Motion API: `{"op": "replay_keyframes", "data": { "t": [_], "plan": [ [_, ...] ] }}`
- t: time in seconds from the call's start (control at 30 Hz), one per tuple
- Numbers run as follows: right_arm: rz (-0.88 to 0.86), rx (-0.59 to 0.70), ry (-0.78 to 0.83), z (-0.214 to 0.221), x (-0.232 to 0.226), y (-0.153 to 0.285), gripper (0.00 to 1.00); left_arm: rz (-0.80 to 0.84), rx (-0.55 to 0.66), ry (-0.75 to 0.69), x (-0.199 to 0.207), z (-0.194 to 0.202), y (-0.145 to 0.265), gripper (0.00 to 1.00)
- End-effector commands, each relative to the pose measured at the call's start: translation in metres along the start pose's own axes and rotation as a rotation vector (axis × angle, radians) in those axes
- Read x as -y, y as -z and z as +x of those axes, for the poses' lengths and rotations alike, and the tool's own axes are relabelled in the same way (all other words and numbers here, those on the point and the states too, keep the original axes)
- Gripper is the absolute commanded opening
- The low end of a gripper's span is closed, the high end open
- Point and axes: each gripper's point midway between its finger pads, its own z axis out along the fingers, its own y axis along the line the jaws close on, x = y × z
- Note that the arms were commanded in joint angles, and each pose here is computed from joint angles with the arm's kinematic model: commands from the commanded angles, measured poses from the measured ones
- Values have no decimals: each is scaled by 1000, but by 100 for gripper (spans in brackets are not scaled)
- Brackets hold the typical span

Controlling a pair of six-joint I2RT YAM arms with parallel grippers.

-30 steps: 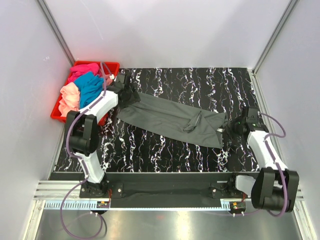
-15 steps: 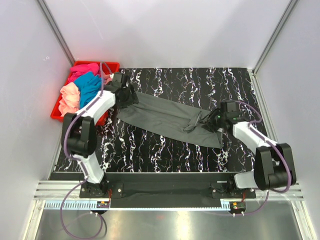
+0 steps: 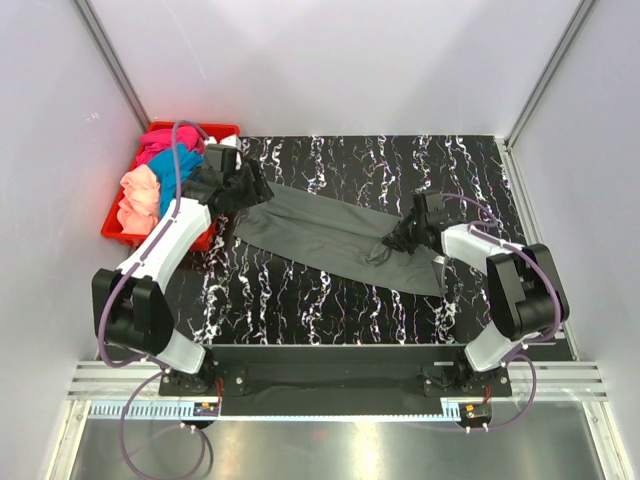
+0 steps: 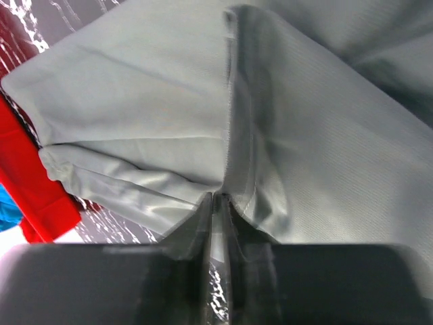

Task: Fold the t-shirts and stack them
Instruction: Fold the tshirt

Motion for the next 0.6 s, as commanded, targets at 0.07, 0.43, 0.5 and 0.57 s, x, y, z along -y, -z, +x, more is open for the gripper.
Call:
{"op": "replay_keyframes", "data": {
  "t": [0.07, 0.43, 0.5, 0.57],
  "plan": [
    [-38, 35, 4, -7, -31, -12, 0, 32, -20, -11, 2, 8, -5, 69],
    [-19, -8, 107, 8, -42, -38, 3, 36, -52, 3, 1, 16, -13, 69],
    [30, -11, 124, 7, -35, -38, 24, 29, -55, 2, 0, 17, -13, 69],
    [74, 29, 134, -1, -31, -32, 35, 21, -54, -6, -2, 17, -13, 69]
  ]
}}
